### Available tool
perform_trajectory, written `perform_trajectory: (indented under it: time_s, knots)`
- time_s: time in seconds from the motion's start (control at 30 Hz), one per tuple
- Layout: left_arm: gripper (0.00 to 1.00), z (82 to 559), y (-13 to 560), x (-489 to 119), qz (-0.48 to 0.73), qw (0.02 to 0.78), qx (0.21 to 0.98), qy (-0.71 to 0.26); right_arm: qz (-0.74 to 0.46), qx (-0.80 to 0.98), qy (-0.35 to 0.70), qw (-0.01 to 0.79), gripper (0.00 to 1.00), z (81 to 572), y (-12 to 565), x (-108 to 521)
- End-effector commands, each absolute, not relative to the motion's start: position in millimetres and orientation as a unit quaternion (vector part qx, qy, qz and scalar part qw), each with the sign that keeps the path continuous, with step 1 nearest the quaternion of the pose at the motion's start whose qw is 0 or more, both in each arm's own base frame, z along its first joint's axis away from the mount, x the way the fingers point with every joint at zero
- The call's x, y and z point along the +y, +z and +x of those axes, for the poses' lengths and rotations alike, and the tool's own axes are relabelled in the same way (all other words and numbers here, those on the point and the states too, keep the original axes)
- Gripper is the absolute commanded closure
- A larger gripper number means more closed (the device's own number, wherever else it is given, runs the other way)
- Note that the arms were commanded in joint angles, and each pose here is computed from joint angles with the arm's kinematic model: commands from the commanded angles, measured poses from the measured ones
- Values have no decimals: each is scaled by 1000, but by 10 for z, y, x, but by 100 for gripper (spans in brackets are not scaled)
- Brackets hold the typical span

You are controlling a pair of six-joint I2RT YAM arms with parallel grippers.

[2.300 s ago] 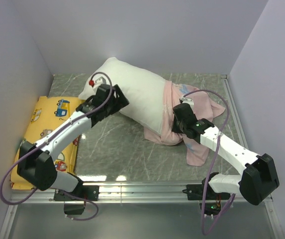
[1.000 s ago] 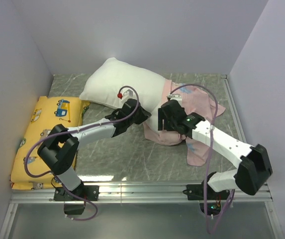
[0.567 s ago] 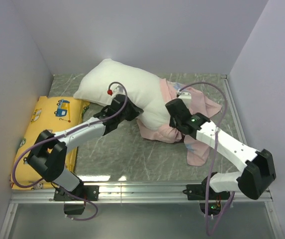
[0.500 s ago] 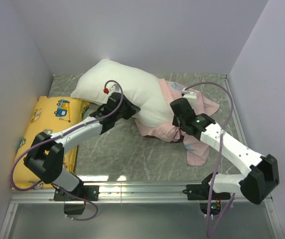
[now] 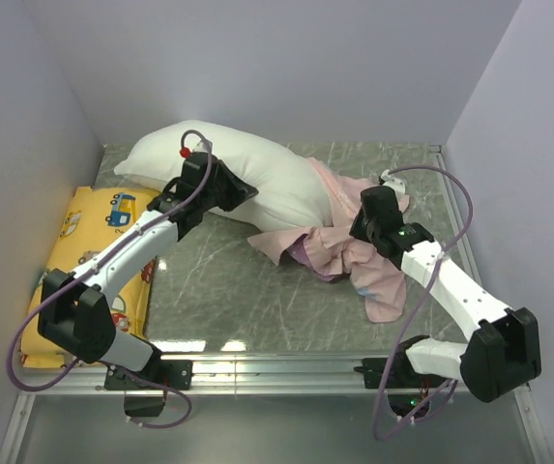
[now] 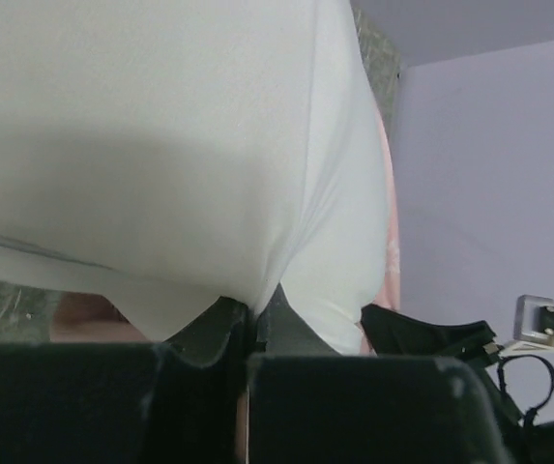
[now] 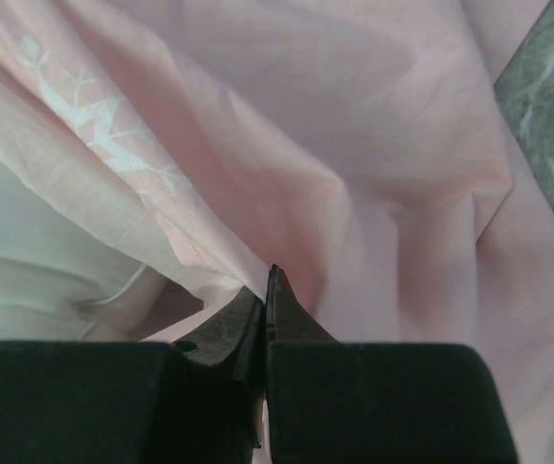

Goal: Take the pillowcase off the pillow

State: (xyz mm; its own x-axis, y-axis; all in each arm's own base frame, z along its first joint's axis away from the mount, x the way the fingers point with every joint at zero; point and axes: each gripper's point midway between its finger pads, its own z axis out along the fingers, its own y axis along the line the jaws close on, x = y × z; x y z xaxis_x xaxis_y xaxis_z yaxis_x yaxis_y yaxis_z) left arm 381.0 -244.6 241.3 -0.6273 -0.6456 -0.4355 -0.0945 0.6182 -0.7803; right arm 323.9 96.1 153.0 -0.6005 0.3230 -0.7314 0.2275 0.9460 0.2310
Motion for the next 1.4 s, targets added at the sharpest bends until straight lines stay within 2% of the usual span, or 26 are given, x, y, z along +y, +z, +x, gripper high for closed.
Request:
perform_trajectory:
  time_s: [0.0,0.33,0.47,0.67,0.83,0.93,1.0,1.07,1.1,1.13,1.17,1.2,1.23,1.37]
  knots:
    - [100,4161,3610,-1734,-271,525,715,-375,198,908,-86,360,100,3068,1081,203]
    - [100,4170,4142,-1421,-267,556,686,-387,253,904,-67,338,100,3163,839,-75]
    - [100,4194,4275,-1463,-253,556,683,-401,253,898,-31,360,100,3192,1010,5]
    - [100,4224,4191,-1632,-223,536,696,-424,267,861,-8,432,100,3294,1854,-17]
    - [99,4243,4101,-1920,-170,511,714,-447,285,794,33,535,100,3323,3048,-42]
    - [100,4286,4044,-2198,-145,490,729,-456,279,775,52,565,100,3272,3484,-23]
    - [99,4359,4084,-2354,-137,482,724,-474,260,779,80,565,100,3246,3562,97]
    - [100,4513,4065,-2479,-145,473,719,-488,245,781,101,565,100,3185,3508,230]
    - [100,4551,4243,-2509,-141,483,707,-497,236,786,115,560,100,3162,3432,318]
    - [100,4606,4265,-2539,-146,481,705,-500,225,803,123,537,100,3131,3155,459]
    - [99,4709,4169,-2617,-150,474,711,-498,214,805,136,536,100,3122,3071,579]
    - [100,4737,4305,-2643,-148,483,701,-504,203,811,146,529,100,3074,2963,687]
    - [100,4779,4321,-2661,-154,485,698,-505,207,826,135,507,100,3028,2645,754]
    - [100,4913,4240,-2830,-163,473,691,-522,141,850,209,462,100,2789,2026,1598]
